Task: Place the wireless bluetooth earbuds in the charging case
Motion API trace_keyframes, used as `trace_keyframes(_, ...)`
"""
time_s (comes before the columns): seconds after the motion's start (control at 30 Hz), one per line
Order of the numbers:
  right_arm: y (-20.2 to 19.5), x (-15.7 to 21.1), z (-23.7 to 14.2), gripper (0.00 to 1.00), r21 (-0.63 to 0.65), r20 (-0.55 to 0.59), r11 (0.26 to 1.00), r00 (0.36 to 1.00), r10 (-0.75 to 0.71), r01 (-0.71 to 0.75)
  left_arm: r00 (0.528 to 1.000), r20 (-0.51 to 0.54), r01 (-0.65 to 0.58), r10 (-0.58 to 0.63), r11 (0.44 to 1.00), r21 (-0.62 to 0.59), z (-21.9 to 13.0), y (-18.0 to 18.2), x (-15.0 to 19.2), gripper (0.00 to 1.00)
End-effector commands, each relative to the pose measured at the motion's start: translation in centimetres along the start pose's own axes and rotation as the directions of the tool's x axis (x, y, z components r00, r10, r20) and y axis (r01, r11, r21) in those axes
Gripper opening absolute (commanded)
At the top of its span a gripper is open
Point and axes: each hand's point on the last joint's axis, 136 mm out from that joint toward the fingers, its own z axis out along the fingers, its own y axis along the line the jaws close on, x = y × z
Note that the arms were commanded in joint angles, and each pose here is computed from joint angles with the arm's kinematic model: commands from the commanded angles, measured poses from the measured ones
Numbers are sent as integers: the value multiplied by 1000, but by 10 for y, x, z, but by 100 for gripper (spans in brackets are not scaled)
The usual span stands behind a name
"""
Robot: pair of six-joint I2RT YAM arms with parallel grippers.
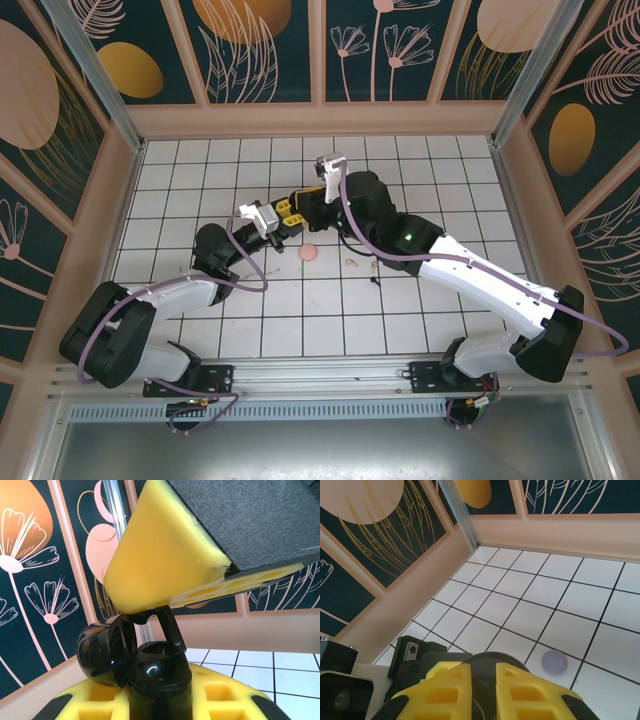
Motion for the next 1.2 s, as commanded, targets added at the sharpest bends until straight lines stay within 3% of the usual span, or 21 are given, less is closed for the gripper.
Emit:
trace_keyframes(0.0, 8, -13, -2, 15, -23, 46, 1000, 999, -18, 19, 997, 72, -29, 27, 999, 27, 5, -3, -24, 0)
trace_keyframes(0.63, 1, 19, 16, 13, -15, -28, 1000, 999, -21, 21, 997, 74, -7, 5, 999, 34, 7, -2, -28, 0)
trace_keyframes(1.17, -2, 64, 7, 12, -54, -119, 980, 973, -197, 191, 997, 83, 1, -4, 999, 32, 8, -1, -35, 0)
